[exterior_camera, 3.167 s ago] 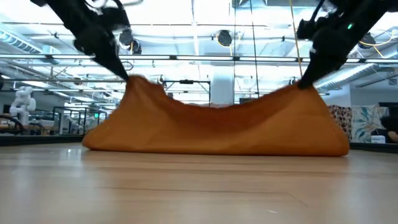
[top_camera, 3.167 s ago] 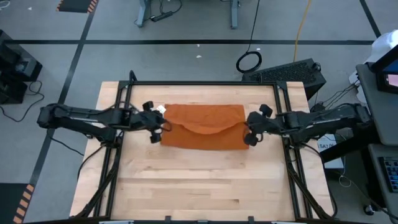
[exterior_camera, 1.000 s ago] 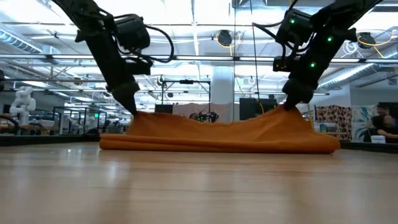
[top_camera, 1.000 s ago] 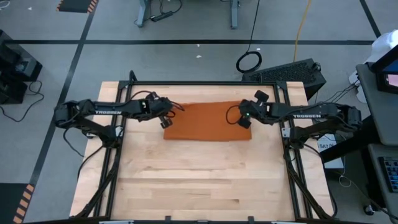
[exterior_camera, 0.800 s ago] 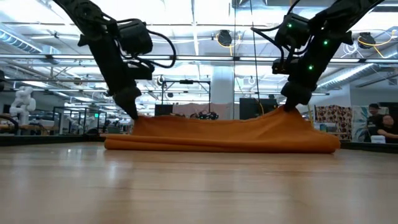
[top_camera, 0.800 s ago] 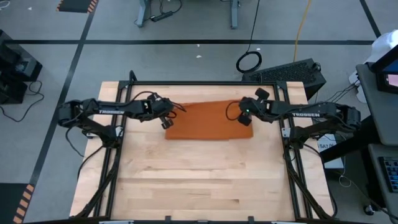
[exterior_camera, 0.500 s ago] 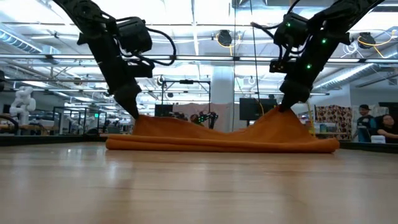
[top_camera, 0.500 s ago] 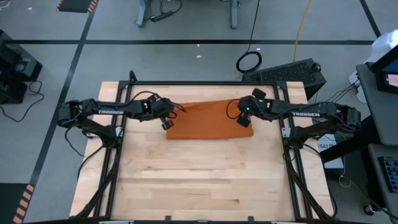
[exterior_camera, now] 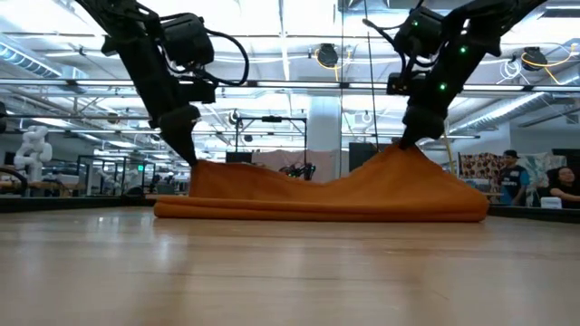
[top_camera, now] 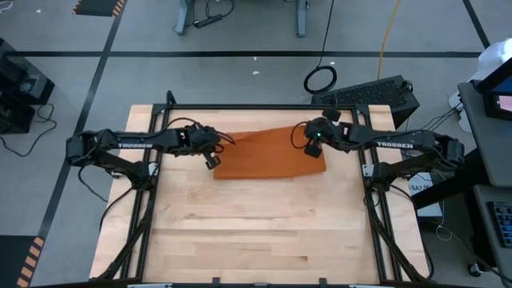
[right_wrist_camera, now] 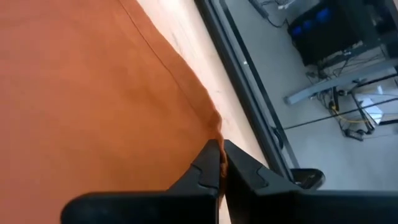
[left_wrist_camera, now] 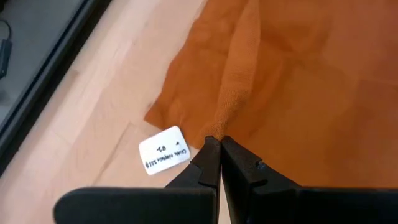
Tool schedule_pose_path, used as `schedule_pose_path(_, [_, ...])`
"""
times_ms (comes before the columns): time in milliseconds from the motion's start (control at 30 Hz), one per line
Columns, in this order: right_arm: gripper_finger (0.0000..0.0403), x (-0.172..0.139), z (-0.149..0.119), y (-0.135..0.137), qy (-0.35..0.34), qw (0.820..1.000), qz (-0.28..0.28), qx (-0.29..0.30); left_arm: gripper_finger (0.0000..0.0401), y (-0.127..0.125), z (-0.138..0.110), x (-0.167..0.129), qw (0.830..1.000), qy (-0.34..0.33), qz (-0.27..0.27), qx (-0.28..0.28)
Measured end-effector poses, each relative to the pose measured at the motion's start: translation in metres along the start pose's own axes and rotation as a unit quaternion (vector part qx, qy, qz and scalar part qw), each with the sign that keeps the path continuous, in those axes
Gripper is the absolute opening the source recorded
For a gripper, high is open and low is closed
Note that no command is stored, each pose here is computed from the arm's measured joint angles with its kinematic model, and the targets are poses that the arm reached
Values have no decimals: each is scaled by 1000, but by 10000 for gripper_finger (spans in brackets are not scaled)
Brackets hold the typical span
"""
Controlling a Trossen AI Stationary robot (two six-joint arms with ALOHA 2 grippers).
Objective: Roll towel
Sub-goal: Roll the brown towel
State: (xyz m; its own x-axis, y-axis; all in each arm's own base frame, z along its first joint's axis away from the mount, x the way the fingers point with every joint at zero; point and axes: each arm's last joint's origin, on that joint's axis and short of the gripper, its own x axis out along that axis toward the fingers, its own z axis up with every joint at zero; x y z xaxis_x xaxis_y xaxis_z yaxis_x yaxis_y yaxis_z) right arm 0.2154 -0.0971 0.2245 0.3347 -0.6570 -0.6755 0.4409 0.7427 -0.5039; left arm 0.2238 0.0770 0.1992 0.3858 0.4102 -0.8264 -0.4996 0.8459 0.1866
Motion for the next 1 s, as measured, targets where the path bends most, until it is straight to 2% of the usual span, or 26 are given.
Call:
schedule_pose_path(167, [0,4,-5,-7,22,1000,-10,7,11,-4,2,-11,999,-23,-47,-9])
schedule_pose_path(433, [0,6,-7,-12,30,999,-13,11,11,0,3,-34,996,-68,-53,-28])
schedule_pose_path(1000, [0,8,-9,-14,37,999,-3,19,11,3,3,-16,998,-34,-35,-25])
